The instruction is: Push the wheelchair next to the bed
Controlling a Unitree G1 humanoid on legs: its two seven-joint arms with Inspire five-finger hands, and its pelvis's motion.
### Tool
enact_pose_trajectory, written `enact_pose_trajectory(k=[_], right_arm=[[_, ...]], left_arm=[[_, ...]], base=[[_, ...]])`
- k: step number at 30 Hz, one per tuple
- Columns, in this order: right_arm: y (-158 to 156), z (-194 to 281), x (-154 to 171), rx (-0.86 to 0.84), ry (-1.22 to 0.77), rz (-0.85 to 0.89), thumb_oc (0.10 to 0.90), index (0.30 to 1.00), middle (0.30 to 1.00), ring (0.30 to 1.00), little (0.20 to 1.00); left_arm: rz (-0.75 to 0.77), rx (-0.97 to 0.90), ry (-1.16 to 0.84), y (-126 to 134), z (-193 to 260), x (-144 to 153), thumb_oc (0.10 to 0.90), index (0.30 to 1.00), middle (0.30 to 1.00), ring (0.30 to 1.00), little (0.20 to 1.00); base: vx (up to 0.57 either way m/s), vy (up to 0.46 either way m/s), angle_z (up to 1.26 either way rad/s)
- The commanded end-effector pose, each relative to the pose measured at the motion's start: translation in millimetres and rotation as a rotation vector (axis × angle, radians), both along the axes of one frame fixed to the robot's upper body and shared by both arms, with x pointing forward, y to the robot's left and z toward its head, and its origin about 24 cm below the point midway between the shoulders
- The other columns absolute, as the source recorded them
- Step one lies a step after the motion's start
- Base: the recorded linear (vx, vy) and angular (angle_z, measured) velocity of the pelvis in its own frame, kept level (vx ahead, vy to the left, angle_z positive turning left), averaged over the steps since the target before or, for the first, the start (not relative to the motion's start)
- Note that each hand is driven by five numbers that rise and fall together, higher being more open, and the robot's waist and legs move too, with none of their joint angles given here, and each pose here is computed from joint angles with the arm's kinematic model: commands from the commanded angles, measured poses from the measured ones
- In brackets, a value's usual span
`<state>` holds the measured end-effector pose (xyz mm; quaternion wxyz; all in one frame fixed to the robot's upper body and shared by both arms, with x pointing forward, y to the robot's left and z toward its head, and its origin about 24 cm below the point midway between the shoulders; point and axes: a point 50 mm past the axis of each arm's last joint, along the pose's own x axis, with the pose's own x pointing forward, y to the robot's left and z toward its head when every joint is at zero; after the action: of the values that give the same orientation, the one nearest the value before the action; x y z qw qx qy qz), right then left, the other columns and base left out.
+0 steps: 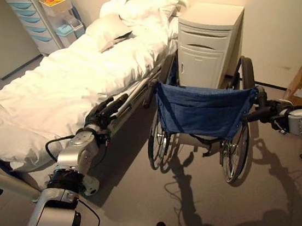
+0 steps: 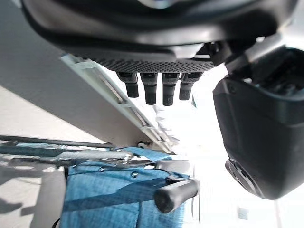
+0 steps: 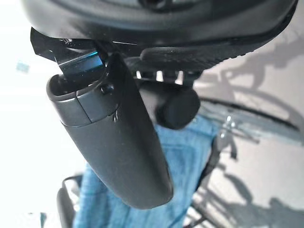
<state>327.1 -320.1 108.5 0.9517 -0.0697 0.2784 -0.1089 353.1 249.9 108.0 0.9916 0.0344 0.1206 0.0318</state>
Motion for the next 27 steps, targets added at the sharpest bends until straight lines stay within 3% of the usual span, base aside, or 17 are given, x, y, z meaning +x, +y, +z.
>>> enact_pose_trajectory(k=[1,17,27], right_arm=[[57,121,33,0.188,-0.589,0.232,0.8,0.9,0.9,0.9,0.9],[-15,149,0,0.161,-0.696,-0.012,0.8,0.9,0.9,0.9,0.9],[-46,153,-22,0.198,-0.776,-0.135,0.8,0.9,0.9,0.9,0.9]], left_arm=[[-0.035,0.027,-0.306,10,69,6,0.8,0.9,0.9,0.9,0.9],[0.027,0.004,-0.365,41,90,-1,0.8,0.9,0.9,0.9,0.9],[0.098,-0.02,-0.347,64,75,-13,0.8,0.9,0.9,0.9,0.9]], base=[[-0.01,-0.02,0.05],[-0.01,-0.007,0.07],[-0.01,0.004,0.09]])
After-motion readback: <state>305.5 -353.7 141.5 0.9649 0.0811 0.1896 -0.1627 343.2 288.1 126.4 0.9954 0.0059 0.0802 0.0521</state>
